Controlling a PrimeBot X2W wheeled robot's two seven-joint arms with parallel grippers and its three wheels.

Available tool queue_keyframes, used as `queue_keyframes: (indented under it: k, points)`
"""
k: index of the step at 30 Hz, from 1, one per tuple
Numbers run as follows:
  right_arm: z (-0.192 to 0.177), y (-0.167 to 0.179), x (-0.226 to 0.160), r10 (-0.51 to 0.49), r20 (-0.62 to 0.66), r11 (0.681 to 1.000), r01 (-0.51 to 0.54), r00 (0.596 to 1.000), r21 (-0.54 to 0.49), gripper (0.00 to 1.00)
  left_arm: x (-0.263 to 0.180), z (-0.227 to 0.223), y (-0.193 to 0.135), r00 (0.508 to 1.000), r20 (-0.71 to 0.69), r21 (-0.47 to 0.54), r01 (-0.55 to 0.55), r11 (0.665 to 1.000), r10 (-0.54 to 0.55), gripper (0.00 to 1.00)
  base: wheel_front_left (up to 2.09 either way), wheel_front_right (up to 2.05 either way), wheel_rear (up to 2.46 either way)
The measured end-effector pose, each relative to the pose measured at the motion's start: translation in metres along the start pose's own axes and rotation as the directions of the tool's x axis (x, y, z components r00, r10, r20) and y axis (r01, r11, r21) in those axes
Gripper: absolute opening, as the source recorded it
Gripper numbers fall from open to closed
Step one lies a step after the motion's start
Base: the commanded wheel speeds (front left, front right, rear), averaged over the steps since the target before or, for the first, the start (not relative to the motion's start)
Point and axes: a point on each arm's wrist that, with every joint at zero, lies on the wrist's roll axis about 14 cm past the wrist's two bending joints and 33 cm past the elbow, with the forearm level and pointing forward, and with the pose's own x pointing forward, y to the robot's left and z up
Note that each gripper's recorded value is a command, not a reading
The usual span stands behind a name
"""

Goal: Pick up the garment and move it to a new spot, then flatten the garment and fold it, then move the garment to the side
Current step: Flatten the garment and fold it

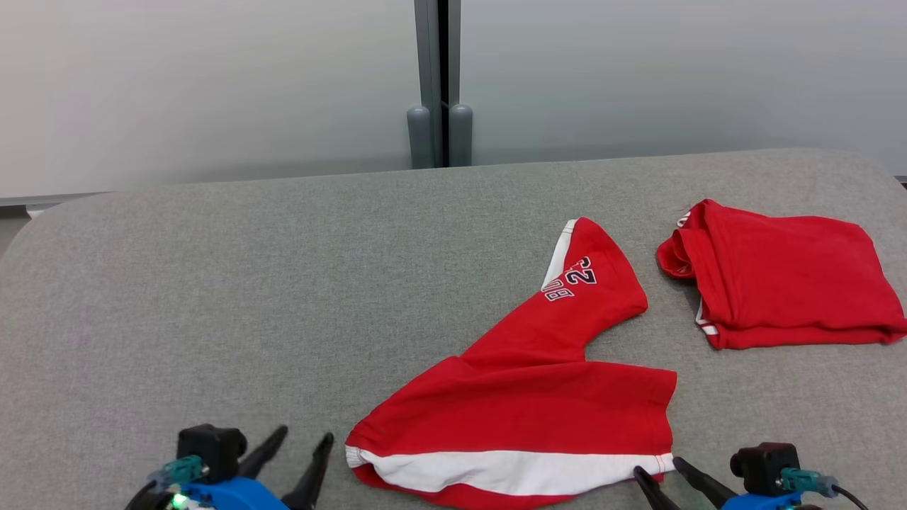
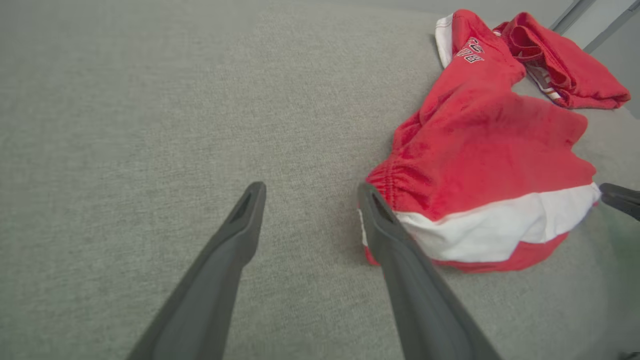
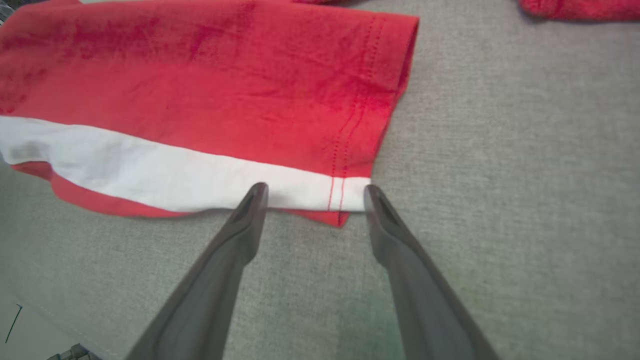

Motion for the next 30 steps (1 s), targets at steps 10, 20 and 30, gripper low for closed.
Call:
queue_keyframes:
  k: [10,20,30]
  points:
    - [0.005,-0.005,0.010,-0.007,0.007,1.000,0.007,1.000,-0.017,1.00,-0.005,-0.037,-0.016,0.977,-0.195,-0.077,0.072,0.994,-0.086,1.00,0.00,0.00,0.00]
    - [0.000,-0.004,0.017,-0.002,-0.032,1.000,0.002,0.999,-0.013,1.00,0.013,-0.035,-0.035,0.960,-0.211,-0.089,0.166,0.982,-0.182,1.00,0.00,0.00,0.00]
    - [0.013,0.003,0.020,0.028,0.033,0.999,-0.028,0.999,-0.017,0.00,0.021,-0.032,-0.035,0.960,-0.184,-0.088,0.197,0.976,-0.210,0.00,0.00,0.00,0.00]
